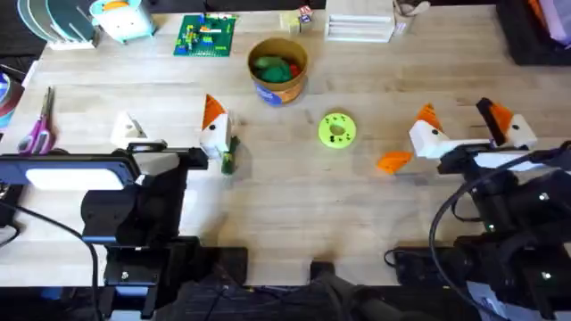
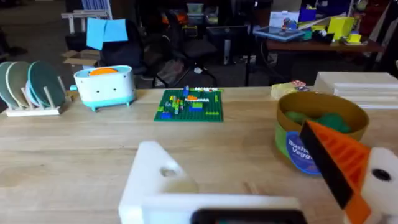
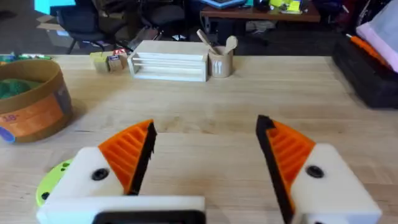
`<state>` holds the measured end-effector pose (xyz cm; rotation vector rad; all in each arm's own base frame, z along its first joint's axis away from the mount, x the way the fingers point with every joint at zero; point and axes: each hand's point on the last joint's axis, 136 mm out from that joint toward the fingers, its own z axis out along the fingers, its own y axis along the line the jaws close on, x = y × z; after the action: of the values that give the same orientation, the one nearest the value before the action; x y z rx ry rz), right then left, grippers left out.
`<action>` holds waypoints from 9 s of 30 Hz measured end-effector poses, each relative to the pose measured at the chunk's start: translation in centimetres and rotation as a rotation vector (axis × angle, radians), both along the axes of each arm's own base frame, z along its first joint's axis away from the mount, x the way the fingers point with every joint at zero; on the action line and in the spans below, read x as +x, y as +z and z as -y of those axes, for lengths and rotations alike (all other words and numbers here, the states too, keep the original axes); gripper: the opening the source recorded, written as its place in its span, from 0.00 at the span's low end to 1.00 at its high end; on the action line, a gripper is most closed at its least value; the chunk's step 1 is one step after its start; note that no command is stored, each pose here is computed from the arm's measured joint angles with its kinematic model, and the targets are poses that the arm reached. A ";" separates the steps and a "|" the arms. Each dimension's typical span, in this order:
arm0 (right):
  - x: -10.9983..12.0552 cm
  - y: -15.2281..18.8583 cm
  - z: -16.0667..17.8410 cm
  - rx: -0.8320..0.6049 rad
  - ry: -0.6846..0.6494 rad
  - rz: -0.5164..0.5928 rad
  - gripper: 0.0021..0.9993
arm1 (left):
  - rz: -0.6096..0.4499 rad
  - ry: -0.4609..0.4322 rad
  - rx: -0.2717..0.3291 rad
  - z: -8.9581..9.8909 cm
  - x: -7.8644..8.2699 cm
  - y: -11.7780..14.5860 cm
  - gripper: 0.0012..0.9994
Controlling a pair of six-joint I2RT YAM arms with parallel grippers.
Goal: Pick up the gripper from the table and insert it into the empty holder that is missing its gripper. Then pick up a screw, insert it into the mounting hole, and use the screwdriver to tighten it. Finally, clean up the table by picking up the vegetable and placing it into the bucket.
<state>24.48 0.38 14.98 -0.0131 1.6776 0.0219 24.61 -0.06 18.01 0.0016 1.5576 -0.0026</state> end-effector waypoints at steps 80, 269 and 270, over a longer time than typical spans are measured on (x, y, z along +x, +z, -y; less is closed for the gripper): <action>-3.8 8.8 -1.4 0.094 0.048 -0.599 0.99 | -0.547 -0.719 0.081 17.3 -0.2 12.9 0.99; -6.3 4.0 -24.0 0.856 1.071 -1.341 0.01 | -0.105 -1.242 -0.040 19.9 -12.6 -1.7 0.99; -6.2 4.0 -24.0 0.858 1.073 -1.341 0.01 | -0.107 -1.241 -0.043 19.9 -12.6 -1.7 0.99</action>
<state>18.25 24.40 19.01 -0.3030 2.5965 1.8983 12.01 -19.94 16.28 0.9370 1.4386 -1.0178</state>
